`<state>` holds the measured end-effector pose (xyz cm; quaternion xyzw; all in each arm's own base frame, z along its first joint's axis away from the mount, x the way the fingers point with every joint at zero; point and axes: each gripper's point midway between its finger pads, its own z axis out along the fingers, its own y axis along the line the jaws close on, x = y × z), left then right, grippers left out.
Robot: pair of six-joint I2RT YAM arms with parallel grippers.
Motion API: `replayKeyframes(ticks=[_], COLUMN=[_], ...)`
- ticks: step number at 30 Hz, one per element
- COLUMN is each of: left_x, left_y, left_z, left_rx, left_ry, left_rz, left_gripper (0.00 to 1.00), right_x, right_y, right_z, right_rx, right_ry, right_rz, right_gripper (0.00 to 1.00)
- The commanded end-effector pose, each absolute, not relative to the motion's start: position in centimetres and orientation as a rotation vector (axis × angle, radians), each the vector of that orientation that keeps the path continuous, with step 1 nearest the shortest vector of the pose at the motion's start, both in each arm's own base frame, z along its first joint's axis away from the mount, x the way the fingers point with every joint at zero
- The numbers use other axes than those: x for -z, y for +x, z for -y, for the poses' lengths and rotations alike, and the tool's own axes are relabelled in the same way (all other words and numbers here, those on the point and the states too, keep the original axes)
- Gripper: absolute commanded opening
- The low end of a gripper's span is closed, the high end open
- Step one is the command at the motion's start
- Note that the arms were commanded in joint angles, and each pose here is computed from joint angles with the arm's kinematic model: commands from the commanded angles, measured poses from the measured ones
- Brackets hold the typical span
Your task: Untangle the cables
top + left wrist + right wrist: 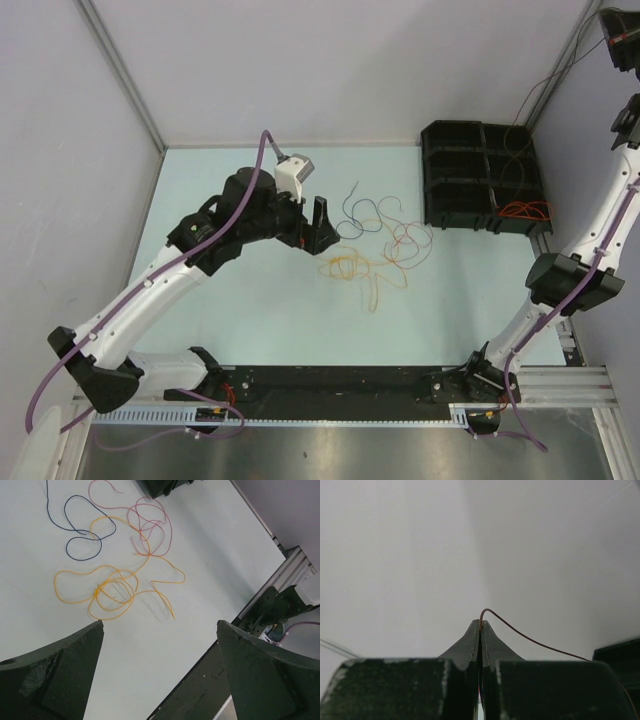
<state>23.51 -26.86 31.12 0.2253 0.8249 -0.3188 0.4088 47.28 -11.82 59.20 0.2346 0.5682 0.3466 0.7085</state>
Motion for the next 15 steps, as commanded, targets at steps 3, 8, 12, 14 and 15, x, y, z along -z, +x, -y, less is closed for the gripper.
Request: replayKeyframes(ticks=[3,8,12,14,15], left_x=[-32.5,-32.1,-31.6,-31.5,-31.4], left_y=[24.1,23.9,23.8,23.9,24.0], left_z=[26.5,26.7,26.9,27.1,27.2], left_rx=[0.793,0.813,0.822,0.825,0.826], left_ry=[0.522,0.505,0.480,0.477,0.472], left_rz=[-2.055,-2.084,-2.117,-2.130,-2.139], left_gripper=[1.00,1.00,1.00,1.00,1.00], right_x=[-62.3,-61.8,-61.0,-60.0,-59.6], right_y=[47.1,48.3,49.5,50.4,50.7], right_z=[14.0,15.5,16.9,17.5,17.6], right_rx=[-0.702,-0.655,-0.624,-0.616,-0.618], right_ry=[0.461,0.465,0.484,0.497,0.500], right_rz=[-1.123,-1.101,-1.083,-1.092,-1.098], right_gripper=[0.00,0.00,0.00,0.00,0.00])
